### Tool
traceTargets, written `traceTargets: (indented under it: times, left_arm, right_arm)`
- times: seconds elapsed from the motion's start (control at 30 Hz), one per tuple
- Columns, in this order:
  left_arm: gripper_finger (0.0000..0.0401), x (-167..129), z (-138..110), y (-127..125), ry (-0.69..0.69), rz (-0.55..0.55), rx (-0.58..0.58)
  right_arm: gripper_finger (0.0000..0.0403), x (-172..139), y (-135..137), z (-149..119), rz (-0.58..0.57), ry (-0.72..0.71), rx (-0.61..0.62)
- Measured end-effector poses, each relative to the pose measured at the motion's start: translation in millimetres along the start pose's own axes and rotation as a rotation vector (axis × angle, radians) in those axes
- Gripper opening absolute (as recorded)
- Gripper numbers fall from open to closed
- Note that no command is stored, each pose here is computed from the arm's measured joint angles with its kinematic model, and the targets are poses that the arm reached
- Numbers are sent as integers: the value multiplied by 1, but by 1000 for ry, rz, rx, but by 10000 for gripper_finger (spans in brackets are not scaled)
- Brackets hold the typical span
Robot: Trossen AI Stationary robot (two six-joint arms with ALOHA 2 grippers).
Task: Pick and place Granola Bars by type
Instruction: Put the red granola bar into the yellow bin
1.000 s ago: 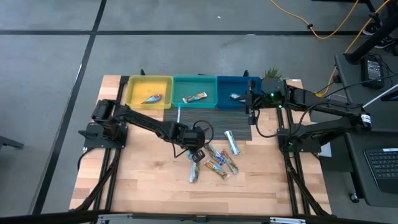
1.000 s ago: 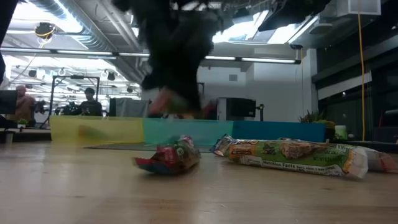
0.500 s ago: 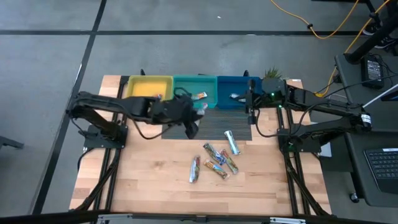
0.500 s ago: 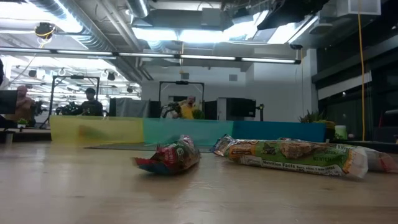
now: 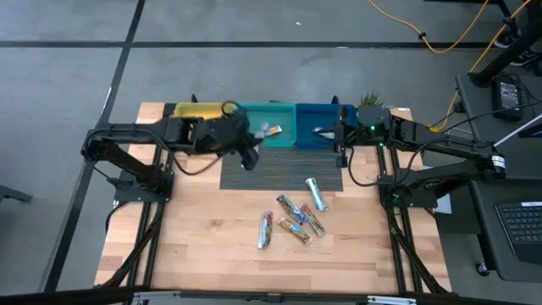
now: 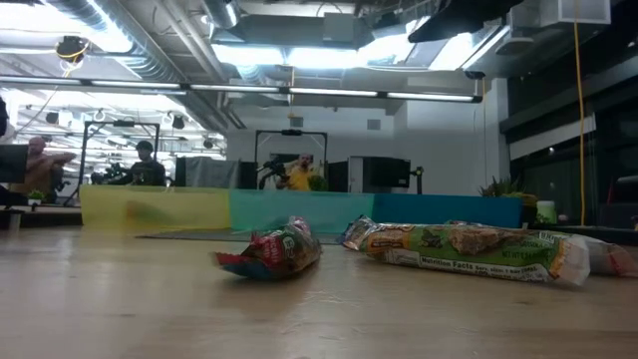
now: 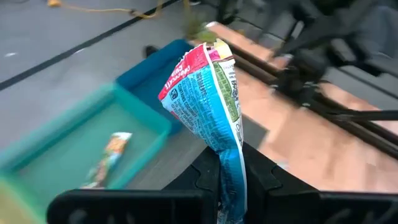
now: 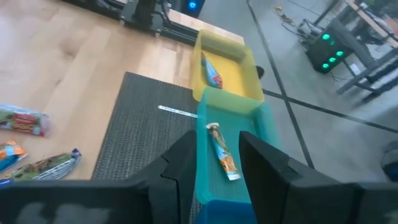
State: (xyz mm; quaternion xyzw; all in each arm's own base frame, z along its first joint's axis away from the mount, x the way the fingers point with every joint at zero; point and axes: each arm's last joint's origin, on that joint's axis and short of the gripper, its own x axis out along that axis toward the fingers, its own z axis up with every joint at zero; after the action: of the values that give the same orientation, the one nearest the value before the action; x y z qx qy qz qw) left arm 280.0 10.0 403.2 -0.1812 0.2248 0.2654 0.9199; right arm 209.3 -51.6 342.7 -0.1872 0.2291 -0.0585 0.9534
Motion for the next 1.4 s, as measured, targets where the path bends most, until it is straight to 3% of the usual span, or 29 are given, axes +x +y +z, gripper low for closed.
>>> traceTargets:
  times: [0.2,0.37,0.6,0.77,0.87,1.1,1.4]
  left_arm:
    - [25,-18,19,59,-3,178,36]
    - [26,-35,32,109,-11,312,-16]
    - [26,-37,38,139,19,329,14]
    - [28,-24,32,157,126,395,75]
    - [27,-7,14,174,216,447,74]
    - [28,35,-56,224,423,553,39]
    - [29,58,-128,266,463,647,-87]
  right_arm:
    - [123,0,-2,-1,-70,33,3]
    - [123,0,-3,-2,-117,53,59]
    - [123,0,-4,-1,-142,46,138]
    - [123,0,-5,1,-151,22,162]
    - [123,0,-6,2,-154,13,164]
    - [123,0,-6,2,-152,11,183]
    - [123,0,-5,1,-149,18,182]
